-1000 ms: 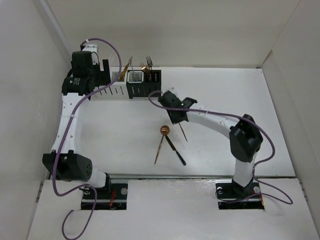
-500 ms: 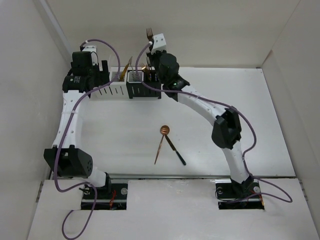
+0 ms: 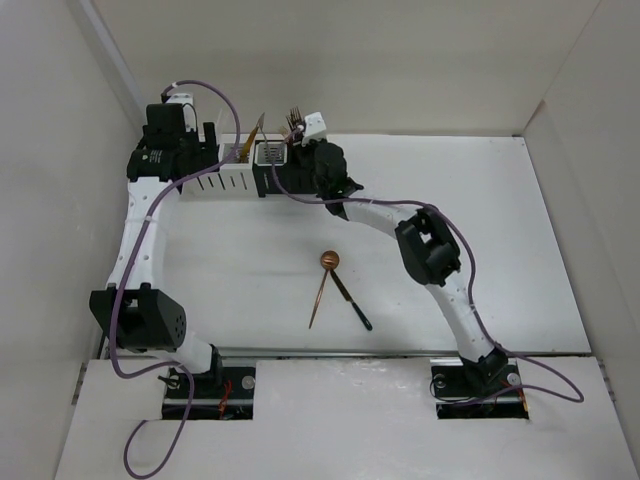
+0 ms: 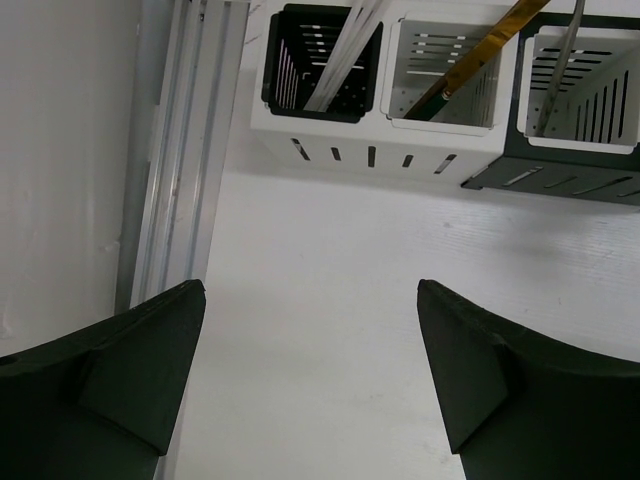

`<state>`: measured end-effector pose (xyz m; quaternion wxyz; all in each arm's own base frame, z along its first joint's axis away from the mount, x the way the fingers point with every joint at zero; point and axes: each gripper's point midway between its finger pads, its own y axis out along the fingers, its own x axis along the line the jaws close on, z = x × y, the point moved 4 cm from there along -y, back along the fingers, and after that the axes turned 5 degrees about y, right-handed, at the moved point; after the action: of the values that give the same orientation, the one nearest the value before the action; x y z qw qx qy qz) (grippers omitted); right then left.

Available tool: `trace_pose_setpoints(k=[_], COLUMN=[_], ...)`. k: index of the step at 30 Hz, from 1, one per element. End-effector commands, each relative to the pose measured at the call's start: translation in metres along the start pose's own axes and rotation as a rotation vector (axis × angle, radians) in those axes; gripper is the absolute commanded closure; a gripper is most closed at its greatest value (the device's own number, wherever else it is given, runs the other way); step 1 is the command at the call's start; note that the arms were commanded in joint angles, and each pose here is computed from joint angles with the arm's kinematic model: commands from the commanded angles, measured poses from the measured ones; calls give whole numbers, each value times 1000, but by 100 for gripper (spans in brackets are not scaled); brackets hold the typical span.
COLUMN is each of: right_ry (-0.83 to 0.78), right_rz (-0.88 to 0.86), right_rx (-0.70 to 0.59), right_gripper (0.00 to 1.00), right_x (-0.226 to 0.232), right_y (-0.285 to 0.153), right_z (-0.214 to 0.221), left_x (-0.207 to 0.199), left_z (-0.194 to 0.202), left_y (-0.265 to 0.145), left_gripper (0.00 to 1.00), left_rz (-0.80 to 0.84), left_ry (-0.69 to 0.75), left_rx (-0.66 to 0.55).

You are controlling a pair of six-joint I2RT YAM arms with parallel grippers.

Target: Sort the eating utensils into containers

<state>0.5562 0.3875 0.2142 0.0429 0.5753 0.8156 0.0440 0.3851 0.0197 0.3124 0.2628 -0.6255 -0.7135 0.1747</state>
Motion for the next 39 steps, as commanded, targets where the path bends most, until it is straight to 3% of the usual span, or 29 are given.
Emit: trace_pose_setpoints(k=[1, 3, 4, 6, 7, 9, 10, 11, 13, 14, 16, 17, 21, 24, 27, 39], right_ry=[117, 106, 109, 75, 50, 38, 1, -3, -46, -77, -30, -61, 21, 105, 128, 65], right_rz=[-59, -106, -124, -150, -154, -156, -161, -180, -223, -222, -121, -92, -197, -216, -200, -142], right_rx=[-181, -159, -177, -133, -39, 9, 149, 168, 345, 541, 799, 1032, 1295, 1335, 1355, 1360], right_gripper=[67, 43, 25, 17, 13, 9, 7, 6, 0, 0, 0, 0, 6, 6, 9, 31], right_x=[-1, 2, -1, -2, -5, -15, -20, -22, -23, -31, -41, -49, -20, -12, -14, 3], right_y=[-12, -22, -31, -41, -49, -73, -91, -113, -150, -180, -225, -270, -371, -409, -419, -404], right_z=[-83, -87, -117, -136, -130, -160, -137, -158, -127, -96, -58, -19, 34, 43, 56, 104], left_x=[7, 7, 7, 9, 9, 9, 9, 9, 8, 8, 8, 7, 5, 1, 0, 1], left_z=[-4, -3, -3, -6, -6, -9, -13, -13, -16, -16, -16, -14, -17, -18, -20, -17], left_y=[-2, 2, 2, 0, 0, -1, -3, -3, -5, -5, -5, -5, -7, -7, -11, -24], left_gripper=[15, 15, 15, 15, 15, 15, 15, 15, 15, 15, 15, 15, 15, 15, 15, 15], left_rz=[-23, -23, -23, -20, -20, -21, -13, -12, -4, -4, -4, -3, 18, 47, 60, 38], left_ry=[-1, 0, 0, -7, -16, -17, -18, -18, -19, -19, -19, -27, -37, -36, -37, -34], left_rx=[-25, -16, -16, -26, -26, -35, -45, -45, -55, -55, -55, -46, -57, -59, -71, -87])
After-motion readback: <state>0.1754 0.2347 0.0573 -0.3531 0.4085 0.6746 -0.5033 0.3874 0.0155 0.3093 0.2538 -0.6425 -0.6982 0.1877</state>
